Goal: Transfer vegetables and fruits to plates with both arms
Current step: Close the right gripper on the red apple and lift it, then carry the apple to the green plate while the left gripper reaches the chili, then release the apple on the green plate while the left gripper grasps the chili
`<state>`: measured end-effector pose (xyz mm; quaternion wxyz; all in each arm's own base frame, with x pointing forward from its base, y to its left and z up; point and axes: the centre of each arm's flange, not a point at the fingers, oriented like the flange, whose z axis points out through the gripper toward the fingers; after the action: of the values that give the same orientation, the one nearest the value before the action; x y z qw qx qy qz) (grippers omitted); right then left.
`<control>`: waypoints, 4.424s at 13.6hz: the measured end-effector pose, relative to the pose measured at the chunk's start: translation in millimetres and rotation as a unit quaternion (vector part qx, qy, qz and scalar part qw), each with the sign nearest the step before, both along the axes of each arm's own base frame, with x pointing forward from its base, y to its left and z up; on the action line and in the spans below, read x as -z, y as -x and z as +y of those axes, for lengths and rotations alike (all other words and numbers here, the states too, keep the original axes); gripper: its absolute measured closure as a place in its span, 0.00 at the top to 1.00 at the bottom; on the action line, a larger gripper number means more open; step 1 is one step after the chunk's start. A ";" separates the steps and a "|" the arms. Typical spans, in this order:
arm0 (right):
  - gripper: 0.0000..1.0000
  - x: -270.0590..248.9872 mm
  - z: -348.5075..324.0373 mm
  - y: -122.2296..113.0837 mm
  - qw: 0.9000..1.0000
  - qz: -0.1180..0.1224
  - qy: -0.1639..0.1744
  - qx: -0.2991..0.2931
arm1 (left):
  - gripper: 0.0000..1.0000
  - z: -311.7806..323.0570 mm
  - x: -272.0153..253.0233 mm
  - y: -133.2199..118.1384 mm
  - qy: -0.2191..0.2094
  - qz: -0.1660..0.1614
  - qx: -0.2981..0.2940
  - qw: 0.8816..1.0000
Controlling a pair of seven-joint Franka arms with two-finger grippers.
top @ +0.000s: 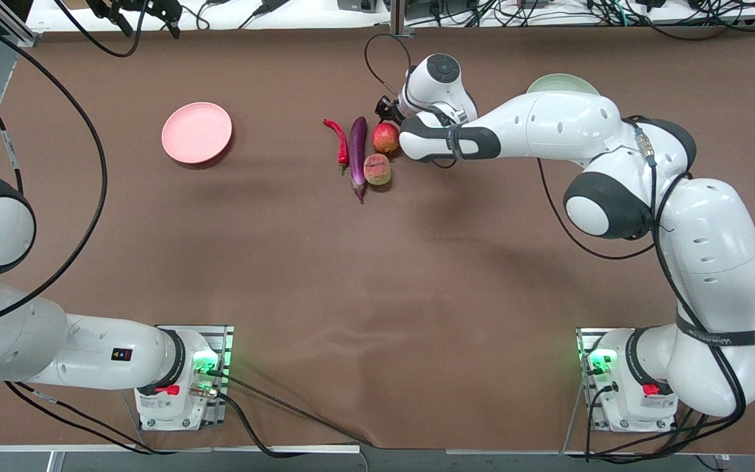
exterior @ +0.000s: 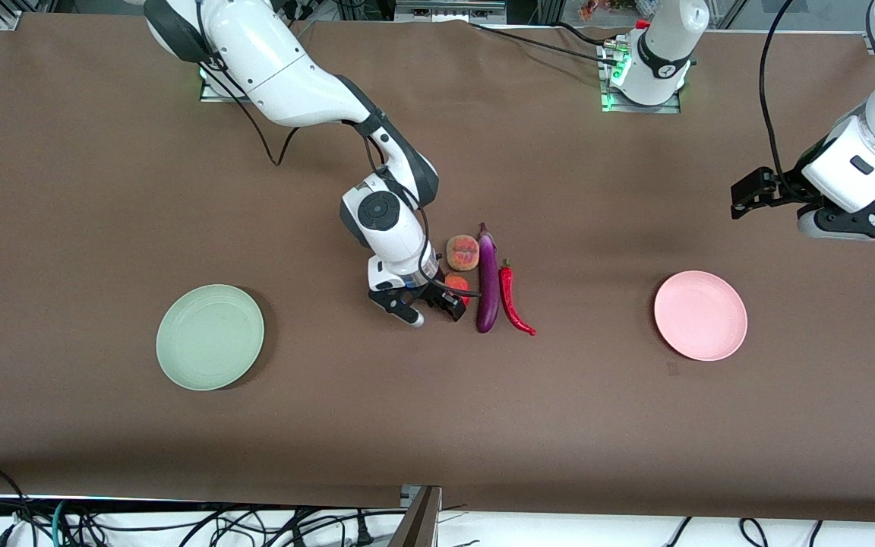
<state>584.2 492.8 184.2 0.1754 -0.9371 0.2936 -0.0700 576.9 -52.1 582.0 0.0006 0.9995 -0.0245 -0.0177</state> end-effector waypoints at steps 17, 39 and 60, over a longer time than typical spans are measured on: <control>0.76 -6.8 27.5 21.3 1.000 0.004 -0.005 -0.006 | 1.00 -0.1 0.0 0.0 0.000 0.000 0.000 1.000; 0.74 -88.4 -414.0 -131.8 0.936 0.091 0.152 -0.304 | 1.00 -141.9 247.7 -62.8 -0.019 0.066 -0.104 0.992; 0.99 -129.6 -258.8 -101.2 0.970 0.090 0.101 -0.200 | 0.37 -266.7 405.1 -50.7 0.096 0.032 -0.249 0.963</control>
<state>685.5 234.1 313.8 0.0632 -0.9921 0.1059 0.0221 627.6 -318.8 176.9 0.1019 0.9682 0.2236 -0.0462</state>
